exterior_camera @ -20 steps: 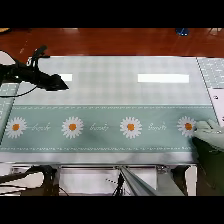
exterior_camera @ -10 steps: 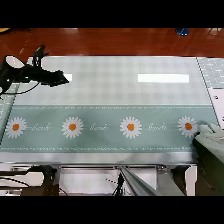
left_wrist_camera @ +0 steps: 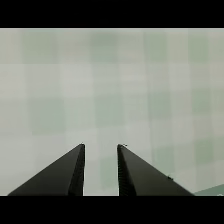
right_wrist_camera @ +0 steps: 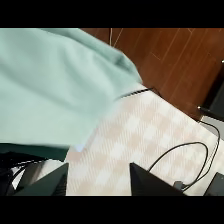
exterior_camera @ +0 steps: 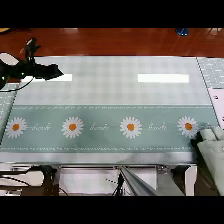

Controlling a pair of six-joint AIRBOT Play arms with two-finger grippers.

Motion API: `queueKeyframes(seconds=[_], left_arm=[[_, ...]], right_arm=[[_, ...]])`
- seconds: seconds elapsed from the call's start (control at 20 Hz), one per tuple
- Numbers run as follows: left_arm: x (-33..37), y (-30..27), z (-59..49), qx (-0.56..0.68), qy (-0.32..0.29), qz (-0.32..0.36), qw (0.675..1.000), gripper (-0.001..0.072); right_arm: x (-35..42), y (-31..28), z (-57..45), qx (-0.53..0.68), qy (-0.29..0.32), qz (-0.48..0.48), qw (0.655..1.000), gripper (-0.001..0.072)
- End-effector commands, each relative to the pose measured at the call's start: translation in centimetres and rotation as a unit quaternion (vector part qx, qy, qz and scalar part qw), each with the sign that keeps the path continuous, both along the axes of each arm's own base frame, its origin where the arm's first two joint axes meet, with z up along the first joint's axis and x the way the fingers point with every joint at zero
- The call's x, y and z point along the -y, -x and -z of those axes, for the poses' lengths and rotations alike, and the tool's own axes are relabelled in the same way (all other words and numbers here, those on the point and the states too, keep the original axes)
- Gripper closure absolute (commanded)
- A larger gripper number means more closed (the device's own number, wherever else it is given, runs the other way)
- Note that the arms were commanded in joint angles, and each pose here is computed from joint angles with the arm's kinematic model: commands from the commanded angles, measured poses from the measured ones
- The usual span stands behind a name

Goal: Fold the shirts.

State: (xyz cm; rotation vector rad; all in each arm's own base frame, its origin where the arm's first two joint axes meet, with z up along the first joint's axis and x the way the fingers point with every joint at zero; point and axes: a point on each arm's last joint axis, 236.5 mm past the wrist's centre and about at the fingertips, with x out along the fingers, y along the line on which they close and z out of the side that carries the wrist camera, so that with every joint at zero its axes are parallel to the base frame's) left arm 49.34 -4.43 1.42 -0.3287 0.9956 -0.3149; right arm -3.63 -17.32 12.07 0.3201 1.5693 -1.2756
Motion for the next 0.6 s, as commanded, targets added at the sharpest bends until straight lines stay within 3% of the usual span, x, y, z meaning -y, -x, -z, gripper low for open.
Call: queueKeyframes(seconds=[0.0, 0.05, 0.15, 0.3, 0.45, 0.55], left_arm=[[-0.1, 0.0, -1.0, 0.005, -0.003, 0.014, 1.000, 0.0432], [0.2, 0.2, -1.5, 0.002, -0.001, 0.023, 1.000, 0.0428], [1.3, 1.0, -2.8, 0.008, -0.016, 0.085, 0.996, 0.0212], [2.2, 1.9, -5.2, 0.017, -0.066, 0.146, 0.987, 0.0212], [1.7, 2.7, -7.4, 0.006, -0.139, 0.109, 0.984, 0.0194], [4.2, 4.3, -9.7, 0.015, -0.138, 0.114, 0.984, 0.0169]], right_arm=[[1.5, -0.5, 0.1, -0.002, 0.025, -0.021, 0.999, 0.0225], [2.1, -2.2, 0.6, 0.029, 0.026, -0.043, 0.998, 0.0225], [1.6, -8.5, 2.6, 0.125, -0.023, -0.131, 0.983, 0.0227], [-0.5, -19.5, 2.0, 0.249, -0.089, -0.274, 0.925, 0.0227], [-4.5, -31.6, -2.4, 0.376, -0.105, -0.374, 0.841, 0.0225], [-9.4, -38.1, -3.9, 0.431, -0.135, -0.430, 0.782, 0.0107]])
